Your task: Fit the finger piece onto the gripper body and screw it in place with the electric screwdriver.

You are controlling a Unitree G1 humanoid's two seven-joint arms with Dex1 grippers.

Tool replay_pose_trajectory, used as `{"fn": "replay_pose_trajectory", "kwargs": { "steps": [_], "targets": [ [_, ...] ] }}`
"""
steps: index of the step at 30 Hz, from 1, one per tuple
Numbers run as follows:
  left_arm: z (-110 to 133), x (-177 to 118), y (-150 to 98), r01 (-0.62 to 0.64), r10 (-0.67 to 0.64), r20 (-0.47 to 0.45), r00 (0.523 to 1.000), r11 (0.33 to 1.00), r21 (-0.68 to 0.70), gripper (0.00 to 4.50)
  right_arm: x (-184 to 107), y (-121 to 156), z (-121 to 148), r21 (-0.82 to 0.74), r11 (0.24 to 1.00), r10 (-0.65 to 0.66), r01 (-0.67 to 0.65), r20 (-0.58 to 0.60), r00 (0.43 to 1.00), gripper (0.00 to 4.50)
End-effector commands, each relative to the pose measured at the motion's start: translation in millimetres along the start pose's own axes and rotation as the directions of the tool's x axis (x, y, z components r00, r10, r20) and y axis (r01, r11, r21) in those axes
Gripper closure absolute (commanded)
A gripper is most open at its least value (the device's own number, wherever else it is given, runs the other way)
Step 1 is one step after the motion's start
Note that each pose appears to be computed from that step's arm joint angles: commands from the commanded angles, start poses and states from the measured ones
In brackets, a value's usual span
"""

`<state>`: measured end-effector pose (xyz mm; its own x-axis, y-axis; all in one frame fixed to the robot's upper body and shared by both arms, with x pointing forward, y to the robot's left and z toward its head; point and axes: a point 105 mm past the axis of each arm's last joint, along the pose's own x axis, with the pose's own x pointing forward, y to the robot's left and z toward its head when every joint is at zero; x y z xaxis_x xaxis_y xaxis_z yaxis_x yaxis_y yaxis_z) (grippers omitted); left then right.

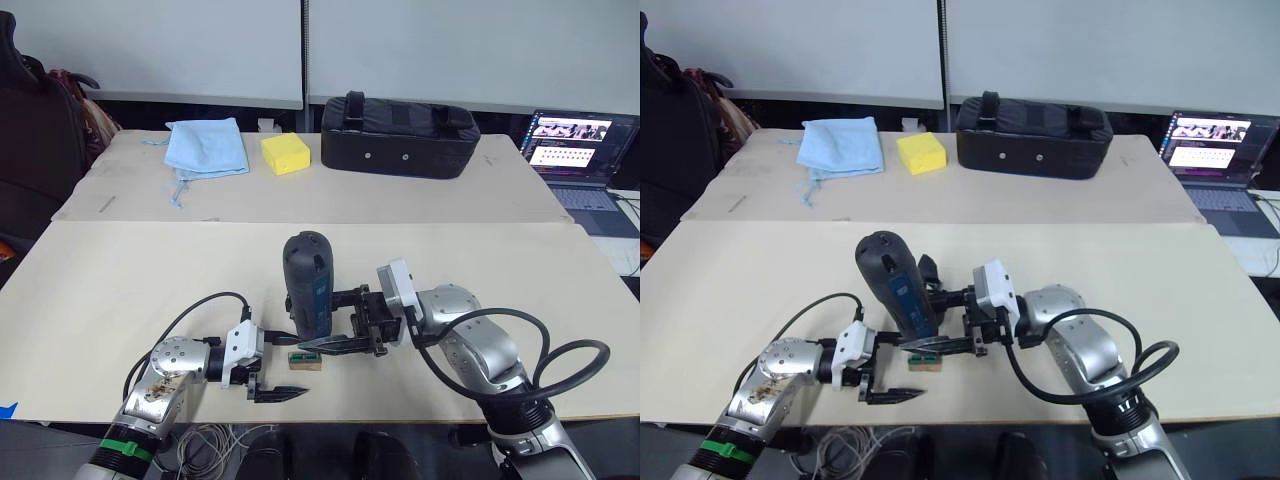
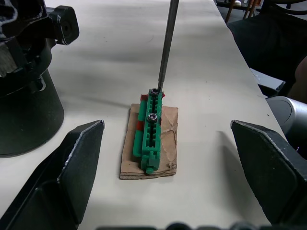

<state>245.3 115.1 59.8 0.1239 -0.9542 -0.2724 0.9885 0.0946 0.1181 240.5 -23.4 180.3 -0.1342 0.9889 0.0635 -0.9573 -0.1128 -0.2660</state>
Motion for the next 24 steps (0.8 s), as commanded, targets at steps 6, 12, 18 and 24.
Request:
{"fn": "replay_pose_trajectory", "kwargs": {
  "steps": [6, 12, 18, 24],
  "targets": [
    [-9.9, 4.4, -10.3, 0.033, -0.034, -0.014, 0.999, 0.998, -0.046, 0.00, 0.6, -3.4, 15.2, -0.047, 0.999, 0.001, 0.001, 0.042, 0.999, 2.58],
    [-10.1, 4.4, -9.9, 0.034, -0.034, -0.015, 0.999, 0.998, -0.045, 0.00, -0.5, -4.2, 15.7, -0.040, 0.999, -0.005, 0.007, 0.046, 0.999, 2.58],
    [-10.0, 4.2, -9.8, 0.032, -0.033, -0.014, 0.999, 0.999, -0.044, 0.00, -0.8, -5.5, 15.6, -0.030, 0.999, -0.013, 0.015, 0.050, 0.999, 2.58],
    [-10.7, 3.6, -10.3, 0.033, -0.034, -0.017, 0.999, 0.998, -0.044, 0.00, -1.0, -6.5, 15.5, -0.021, 1.000, -0.019, 0.020, 0.054, 0.998, 2.58]
  ]
}}
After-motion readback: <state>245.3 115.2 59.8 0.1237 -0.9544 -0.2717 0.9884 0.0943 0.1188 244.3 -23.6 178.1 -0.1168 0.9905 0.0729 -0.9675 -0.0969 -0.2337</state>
